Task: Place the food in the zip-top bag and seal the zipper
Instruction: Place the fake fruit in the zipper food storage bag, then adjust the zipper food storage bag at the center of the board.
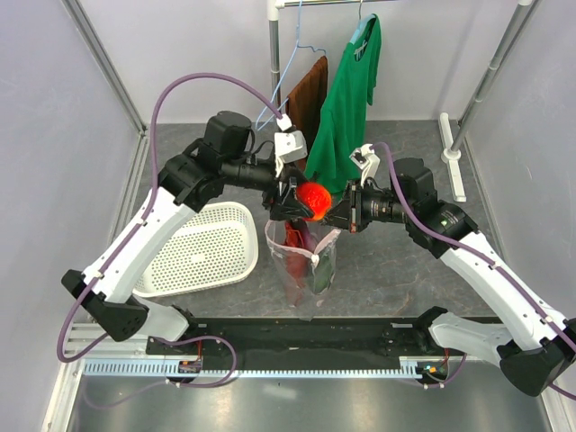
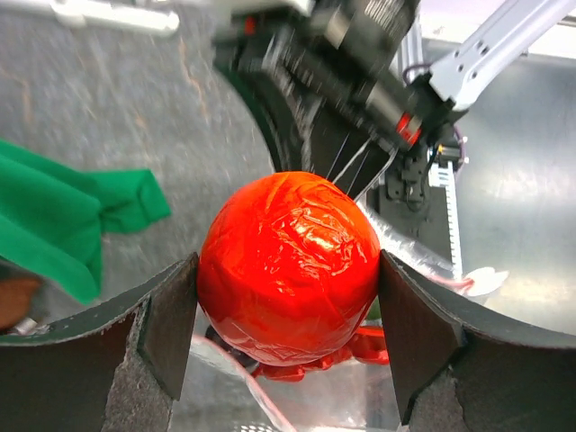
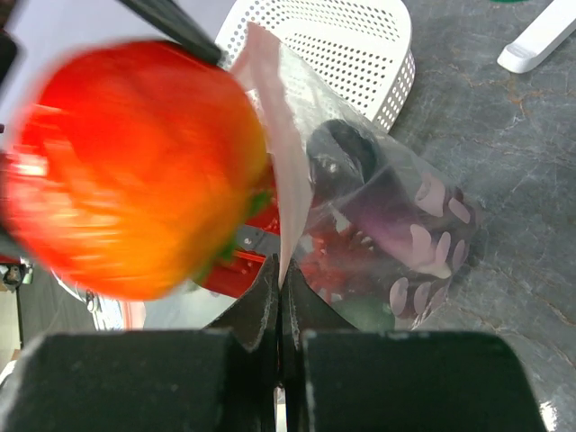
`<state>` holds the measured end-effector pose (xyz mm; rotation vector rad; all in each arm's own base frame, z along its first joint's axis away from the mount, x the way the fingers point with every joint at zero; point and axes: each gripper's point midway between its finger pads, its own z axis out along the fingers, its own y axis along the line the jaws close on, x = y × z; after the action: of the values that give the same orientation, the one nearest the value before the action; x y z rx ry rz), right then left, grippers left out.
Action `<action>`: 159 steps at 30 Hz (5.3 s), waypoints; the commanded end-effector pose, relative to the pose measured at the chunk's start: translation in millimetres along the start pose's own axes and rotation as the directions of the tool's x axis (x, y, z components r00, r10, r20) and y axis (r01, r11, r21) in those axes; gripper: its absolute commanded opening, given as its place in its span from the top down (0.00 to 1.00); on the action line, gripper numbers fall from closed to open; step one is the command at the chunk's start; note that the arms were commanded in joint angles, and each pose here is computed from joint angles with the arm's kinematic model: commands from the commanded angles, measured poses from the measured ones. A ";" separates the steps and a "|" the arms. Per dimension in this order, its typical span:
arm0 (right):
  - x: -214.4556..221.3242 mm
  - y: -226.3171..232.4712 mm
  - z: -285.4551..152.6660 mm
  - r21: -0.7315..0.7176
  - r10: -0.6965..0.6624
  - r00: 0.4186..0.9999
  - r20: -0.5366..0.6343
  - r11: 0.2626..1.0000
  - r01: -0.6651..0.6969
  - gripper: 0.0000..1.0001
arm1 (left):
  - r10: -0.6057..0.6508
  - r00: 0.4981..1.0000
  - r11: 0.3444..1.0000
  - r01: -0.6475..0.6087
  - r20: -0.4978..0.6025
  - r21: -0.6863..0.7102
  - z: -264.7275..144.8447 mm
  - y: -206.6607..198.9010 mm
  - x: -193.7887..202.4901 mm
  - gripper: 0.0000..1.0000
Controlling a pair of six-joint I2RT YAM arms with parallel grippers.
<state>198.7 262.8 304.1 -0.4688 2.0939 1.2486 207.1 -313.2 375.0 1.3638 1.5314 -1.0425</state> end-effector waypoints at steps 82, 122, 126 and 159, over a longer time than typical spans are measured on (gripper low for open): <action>-101.6 71.0 48.9 -0.218 -0.436 0.879 0.191 0.855 0.471 0.32 | 0.224 0.966 0.968 -0.205 -0.130 0.147 -10.5 -84.7 40.6 0.98; -0.3 38.7 -6.7 -0.163 -0.450 0.882 0.139 0.869 0.468 0.39 | 0.001 1.000 0.983 -0.006 -0.027 -0.185 -0.3 -37.1 29.1 0.98; -3.3 36.9 -1.7 -0.139 -0.478 0.867 0.139 0.858 0.495 0.73 | -0.016 1.000 0.981 0.014 -0.013 -0.193 -4.3 -36.1 26.8 0.98; -28.6 42.3 -17.9 -0.067 -0.746 0.647 0.159 0.645 0.761 1.00 | 0.052 0.973 0.987 -0.085 -0.224 -0.137 -90.2 -18.1 101.2 0.72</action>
<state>194.9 267.3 326.8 -1.1365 1.5720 0.8635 193.6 -190.9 317.3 1.1991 1.8343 -0.6883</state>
